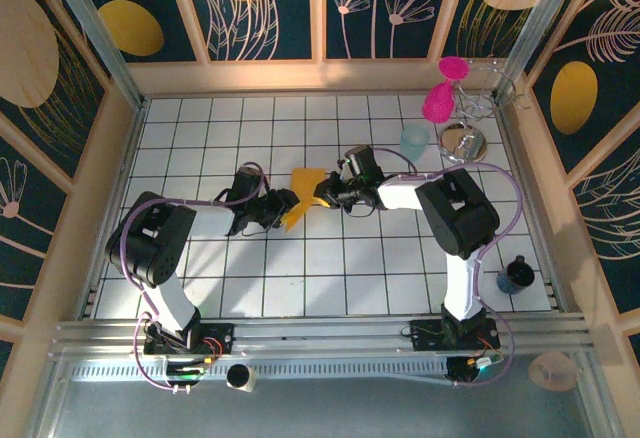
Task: Fold a paper plane with a square sheet of paper (pick it up from the middle)
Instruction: Fold the wing for the fifth time at the center of the table.
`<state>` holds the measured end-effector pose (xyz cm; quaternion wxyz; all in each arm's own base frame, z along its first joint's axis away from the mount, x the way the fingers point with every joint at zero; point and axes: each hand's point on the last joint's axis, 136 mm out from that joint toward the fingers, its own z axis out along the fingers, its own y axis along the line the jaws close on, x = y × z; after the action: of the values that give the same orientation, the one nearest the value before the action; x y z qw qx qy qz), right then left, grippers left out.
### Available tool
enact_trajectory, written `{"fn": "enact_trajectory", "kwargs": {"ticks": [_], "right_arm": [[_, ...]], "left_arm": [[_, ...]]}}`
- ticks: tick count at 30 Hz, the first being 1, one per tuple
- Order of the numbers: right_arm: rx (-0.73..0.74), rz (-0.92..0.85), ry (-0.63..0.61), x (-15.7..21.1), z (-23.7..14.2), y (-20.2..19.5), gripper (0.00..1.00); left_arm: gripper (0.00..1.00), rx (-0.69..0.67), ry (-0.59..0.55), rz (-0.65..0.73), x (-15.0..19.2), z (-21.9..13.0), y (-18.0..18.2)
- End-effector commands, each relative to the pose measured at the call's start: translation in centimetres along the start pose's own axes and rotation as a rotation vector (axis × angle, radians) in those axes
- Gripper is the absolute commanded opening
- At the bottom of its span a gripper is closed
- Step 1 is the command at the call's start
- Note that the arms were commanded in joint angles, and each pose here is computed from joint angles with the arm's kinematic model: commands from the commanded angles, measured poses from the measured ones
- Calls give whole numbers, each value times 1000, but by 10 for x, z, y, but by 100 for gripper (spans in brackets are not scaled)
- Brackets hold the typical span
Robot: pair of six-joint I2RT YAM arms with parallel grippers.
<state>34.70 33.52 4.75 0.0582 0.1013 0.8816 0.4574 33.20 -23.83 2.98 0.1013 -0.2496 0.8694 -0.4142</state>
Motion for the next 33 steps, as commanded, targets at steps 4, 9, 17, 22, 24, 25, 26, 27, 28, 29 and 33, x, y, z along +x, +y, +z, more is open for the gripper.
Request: {"fn": "enact_trajectory", "kwargs": {"ticks": [4, 9, 17, 22, 24, 25, 26, 27, 28, 29, 33], "right_arm": [[-16, -35, -84, -15, -12, 15, 1], [-33, 1, -163, -19, -32, 21, 0], [-43, 116, -251, -30, -62, 15, 0], [-25, 179, -263, -31, -72, 7, 0], [-28, 193, -257, -30, -73, 7, 0], [-30, 203, -253, -30, -73, 7, 0], [-32, 211, -251, -30, -73, 6, 0], [-31, 219, -246, -29, -73, 6, 0], [-33, 227, -244, -29, -73, 5, 0], [-34, 230, -240, -29, -73, 5, 0], [-36, 247, -233, -28, -73, 4, 0]], "left_arm": [[48, 17, -85, 188, -14, -24, -37], [49, 11, -192, 416, -19, -41, -66], [58, -10, -258, 723, -7, -35, -89], [59, -43, -270, 882, 3, -25, -88], [58, -59, -272, 937, 7, -20, -87], [58, -66, -273, 969, 9, -17, -87], [57, -74, -273, 993, 10, -14, -86], [57, -81, -272, 1028, 13, -10, -85], [56, -92, -274, 1060, 16, -7, -85], [56, -101, -274, 1086, 18, -4, -84], [55, -134, -285, 1174, 21, 6, -81]]}}
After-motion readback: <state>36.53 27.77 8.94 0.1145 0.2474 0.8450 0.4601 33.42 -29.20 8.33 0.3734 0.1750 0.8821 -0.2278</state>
